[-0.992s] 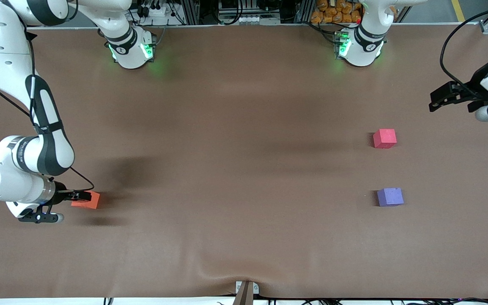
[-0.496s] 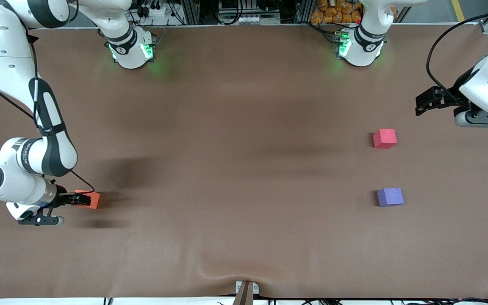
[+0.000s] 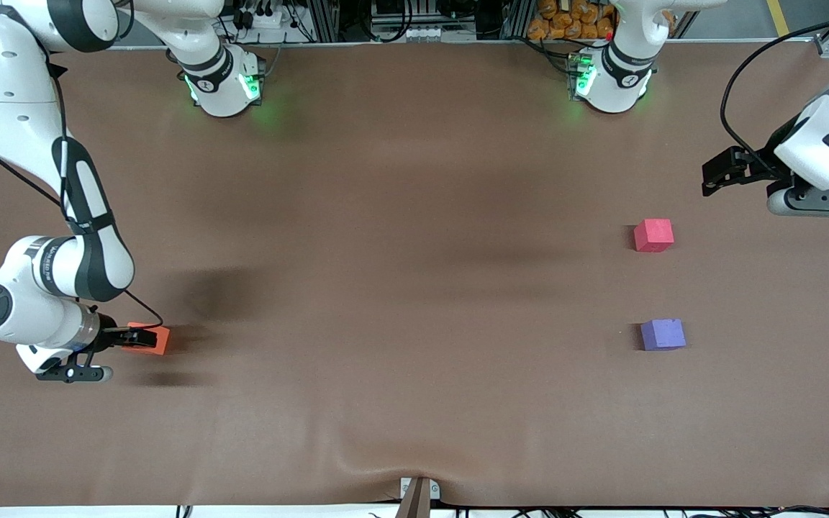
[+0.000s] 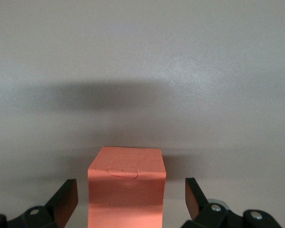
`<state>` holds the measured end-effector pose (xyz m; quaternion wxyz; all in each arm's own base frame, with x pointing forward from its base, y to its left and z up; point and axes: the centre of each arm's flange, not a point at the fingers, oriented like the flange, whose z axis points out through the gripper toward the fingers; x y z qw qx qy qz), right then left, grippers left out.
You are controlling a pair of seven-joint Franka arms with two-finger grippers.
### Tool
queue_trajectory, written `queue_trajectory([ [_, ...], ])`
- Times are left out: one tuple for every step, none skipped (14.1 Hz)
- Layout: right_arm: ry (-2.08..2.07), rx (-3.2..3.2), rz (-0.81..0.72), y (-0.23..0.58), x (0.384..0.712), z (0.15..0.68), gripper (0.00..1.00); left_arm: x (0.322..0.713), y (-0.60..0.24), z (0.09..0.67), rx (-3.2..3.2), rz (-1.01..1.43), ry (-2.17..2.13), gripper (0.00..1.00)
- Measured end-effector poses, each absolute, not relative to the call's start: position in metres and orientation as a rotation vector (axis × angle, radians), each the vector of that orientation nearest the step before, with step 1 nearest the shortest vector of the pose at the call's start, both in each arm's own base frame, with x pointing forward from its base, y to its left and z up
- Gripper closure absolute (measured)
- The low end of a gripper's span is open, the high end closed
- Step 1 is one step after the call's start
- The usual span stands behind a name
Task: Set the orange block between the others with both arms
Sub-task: 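Close the right gripper on the orange cube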
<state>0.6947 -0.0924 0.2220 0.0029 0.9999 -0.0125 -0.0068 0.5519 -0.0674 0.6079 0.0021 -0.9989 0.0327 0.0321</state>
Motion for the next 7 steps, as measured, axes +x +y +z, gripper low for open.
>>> queue_trajectory([
  [-0.041,3.136,-0.023,-0.0932,0.6944,0.2213,0.0,0.5519,-0.0672,0.6078,-3.134,0.101,0.102,0.0],
  [-0.043,3.136,-0.026,-0.0939,0.694,0.2204,0.0,0.552,-0.0671,0.6078,-3.134,0.101,0.102,0.0],
  [-0.044,3.136,-0.028,-0.0944,0.6937,0.2196,0.0,0.5519,-0.0671,0.6078,-3.134,0.101,0.102,0.0],
  [-0.044,3.136,-0.029,-0.0946,0.6935,0.2189,0.0,0.552,-0.0671,0.6078,-3.134,0.101,0.102,0.0],
  [-0.045,3.136,-0.031,-0.0948,0.6933,0.2183,0.0,0.552,-0.0671,0.6078,-3.134,0.101,0.102,0.0],
  [-0.046,3.136,-0.034,-0.095,0.6929,0.2175,0.09,0.552,-0.0671,0.6079,-3.134,0.1,0.102,0.0],
  [-0.046,3.137,-0.039,-0.0951,0.6924,0.2165,0.19,0.5524,-0.0672,0.6081,-3.135,0.095,0.102,0.0],
])
